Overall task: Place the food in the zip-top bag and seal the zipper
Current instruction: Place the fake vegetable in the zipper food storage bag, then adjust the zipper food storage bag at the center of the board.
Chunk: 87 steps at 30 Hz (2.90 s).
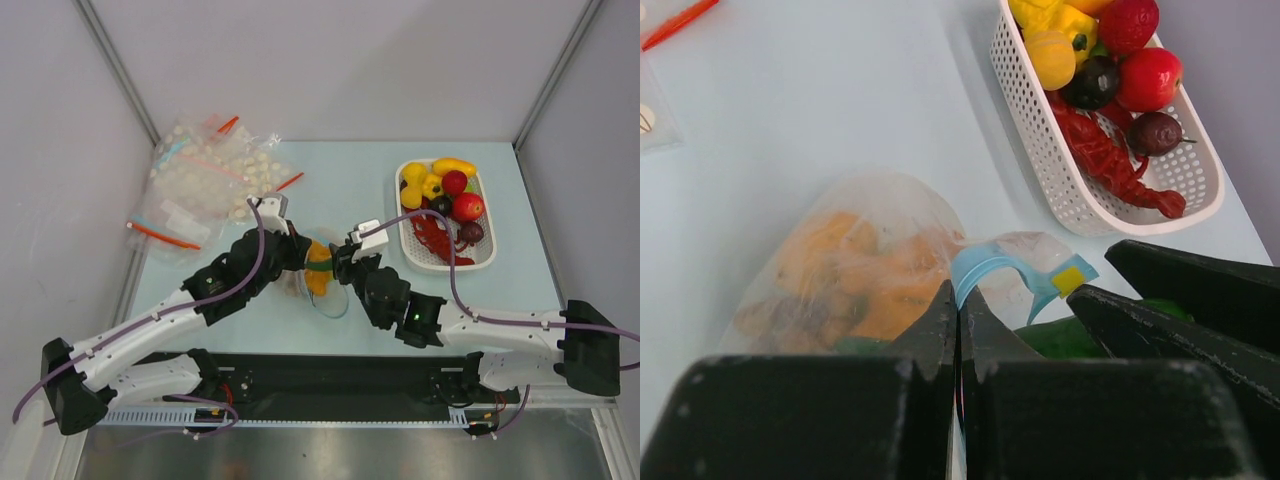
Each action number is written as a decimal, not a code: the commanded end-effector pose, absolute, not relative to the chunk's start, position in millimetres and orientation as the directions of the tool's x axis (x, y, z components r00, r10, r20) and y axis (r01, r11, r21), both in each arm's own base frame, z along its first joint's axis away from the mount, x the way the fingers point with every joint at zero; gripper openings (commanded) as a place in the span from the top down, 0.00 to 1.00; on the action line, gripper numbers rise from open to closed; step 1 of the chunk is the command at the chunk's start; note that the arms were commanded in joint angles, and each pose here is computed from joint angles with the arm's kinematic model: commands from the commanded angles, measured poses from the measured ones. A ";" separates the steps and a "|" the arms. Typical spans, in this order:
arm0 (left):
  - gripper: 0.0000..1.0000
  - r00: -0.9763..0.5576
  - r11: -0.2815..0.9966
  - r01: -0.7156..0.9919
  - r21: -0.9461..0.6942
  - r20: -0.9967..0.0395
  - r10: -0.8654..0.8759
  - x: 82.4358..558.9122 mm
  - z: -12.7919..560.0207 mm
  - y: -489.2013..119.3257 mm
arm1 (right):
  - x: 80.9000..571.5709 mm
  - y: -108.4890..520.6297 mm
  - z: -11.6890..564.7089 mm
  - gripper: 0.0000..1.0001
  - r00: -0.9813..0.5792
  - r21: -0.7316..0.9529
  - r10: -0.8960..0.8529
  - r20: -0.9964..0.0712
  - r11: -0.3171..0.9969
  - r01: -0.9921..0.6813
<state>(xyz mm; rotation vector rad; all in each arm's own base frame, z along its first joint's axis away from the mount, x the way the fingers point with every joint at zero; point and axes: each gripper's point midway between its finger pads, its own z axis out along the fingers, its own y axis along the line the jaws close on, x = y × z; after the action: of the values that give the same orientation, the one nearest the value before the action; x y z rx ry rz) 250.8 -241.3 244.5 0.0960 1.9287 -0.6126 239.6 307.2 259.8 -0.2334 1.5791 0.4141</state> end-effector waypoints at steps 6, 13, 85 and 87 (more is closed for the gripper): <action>1.00 -0.416 0.843 0.255 -0.474 -0.840 -0.347 262.8 267.1 -243.2 | 244.1 319.4 262.8 1.00 -0.142 0.277 0.242 -0.960 0.904 -0.326; 1.00 -0.419 0.840 0.226 -0.493 -0.828 -0.373 265.2 264.9 -242.8 | 243.2 336.1 243.4 0.99 -0.213 0.317 0.258 -0.943 0.891 -0.324; 1.00 -0.512 0.807 0.536 -0.247 -0.855 0.079 259.2 224.5 -306.0 | 301.3 305.2 207.2 1.00 -0.496 0.531 0.330 -0.803 0.774 -0.345; 1.00 -0.537 0.809 0.534 -0.247 -0.838 0.098 260.9 215.3 -311.7 | 300.6 308.3 207.7 1.00 -0.501 0.527 0.317 -0.806 0.770 -0.360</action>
<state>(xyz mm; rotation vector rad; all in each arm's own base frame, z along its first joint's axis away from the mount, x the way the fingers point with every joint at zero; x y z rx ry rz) 265.3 -289.9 204.3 0.3898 2.0931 -0.5212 299.1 296.3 184.4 -0.0272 1.9890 0.7196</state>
